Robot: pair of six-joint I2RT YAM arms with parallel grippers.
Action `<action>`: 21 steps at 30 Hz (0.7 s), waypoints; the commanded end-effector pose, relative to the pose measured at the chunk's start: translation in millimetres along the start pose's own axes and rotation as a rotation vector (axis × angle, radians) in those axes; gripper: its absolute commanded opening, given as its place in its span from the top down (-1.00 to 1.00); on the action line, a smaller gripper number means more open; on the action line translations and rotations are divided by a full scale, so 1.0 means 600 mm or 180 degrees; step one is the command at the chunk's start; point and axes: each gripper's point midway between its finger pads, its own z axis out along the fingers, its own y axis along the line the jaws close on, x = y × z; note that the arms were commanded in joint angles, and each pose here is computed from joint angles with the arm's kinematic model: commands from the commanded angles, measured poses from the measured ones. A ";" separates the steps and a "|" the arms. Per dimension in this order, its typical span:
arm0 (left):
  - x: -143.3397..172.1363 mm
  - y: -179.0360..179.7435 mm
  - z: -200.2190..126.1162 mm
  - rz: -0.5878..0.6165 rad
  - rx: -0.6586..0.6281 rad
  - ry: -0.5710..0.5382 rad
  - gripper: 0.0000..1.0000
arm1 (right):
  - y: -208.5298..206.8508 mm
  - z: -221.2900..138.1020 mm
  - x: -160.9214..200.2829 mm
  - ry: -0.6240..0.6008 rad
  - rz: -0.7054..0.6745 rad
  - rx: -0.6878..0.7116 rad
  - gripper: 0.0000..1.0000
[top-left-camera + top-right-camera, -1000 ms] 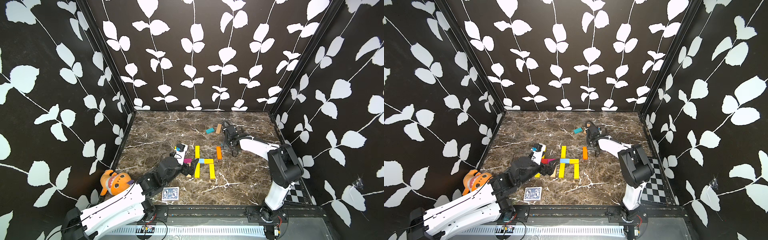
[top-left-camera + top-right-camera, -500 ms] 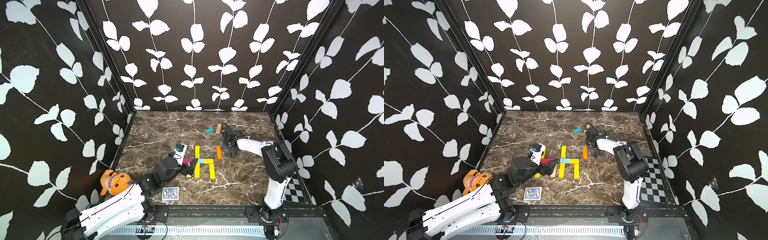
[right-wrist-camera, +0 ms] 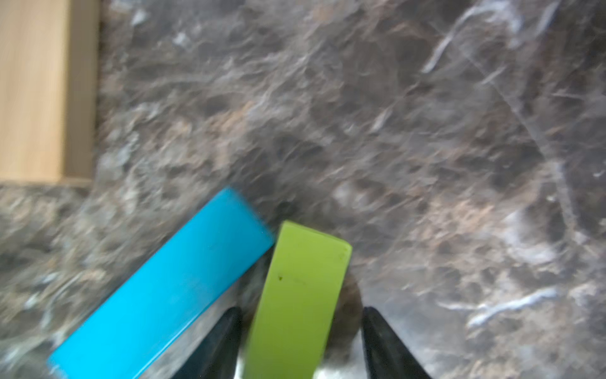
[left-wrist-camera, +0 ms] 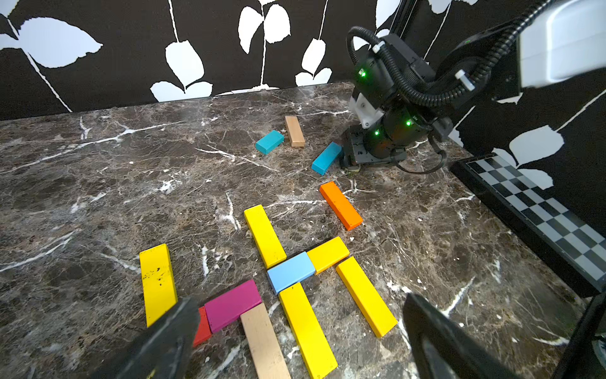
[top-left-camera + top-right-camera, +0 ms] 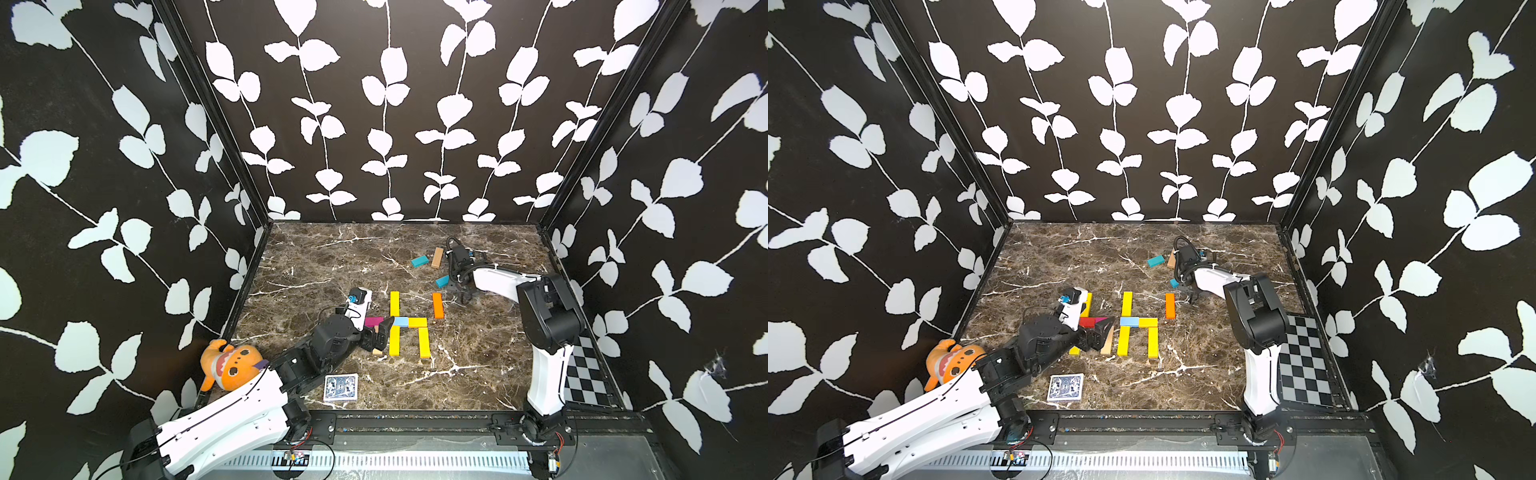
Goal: Assemble the letter h with building blocks
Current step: Pick up the building block from the center of the board.
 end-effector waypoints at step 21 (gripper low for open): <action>0.009 -0.006 0.008 -0.0076 0.0117 -0.0031 -0.98 | -0.068 -0.191 0.232 0.0147 -0.0579 -0.0448 0.42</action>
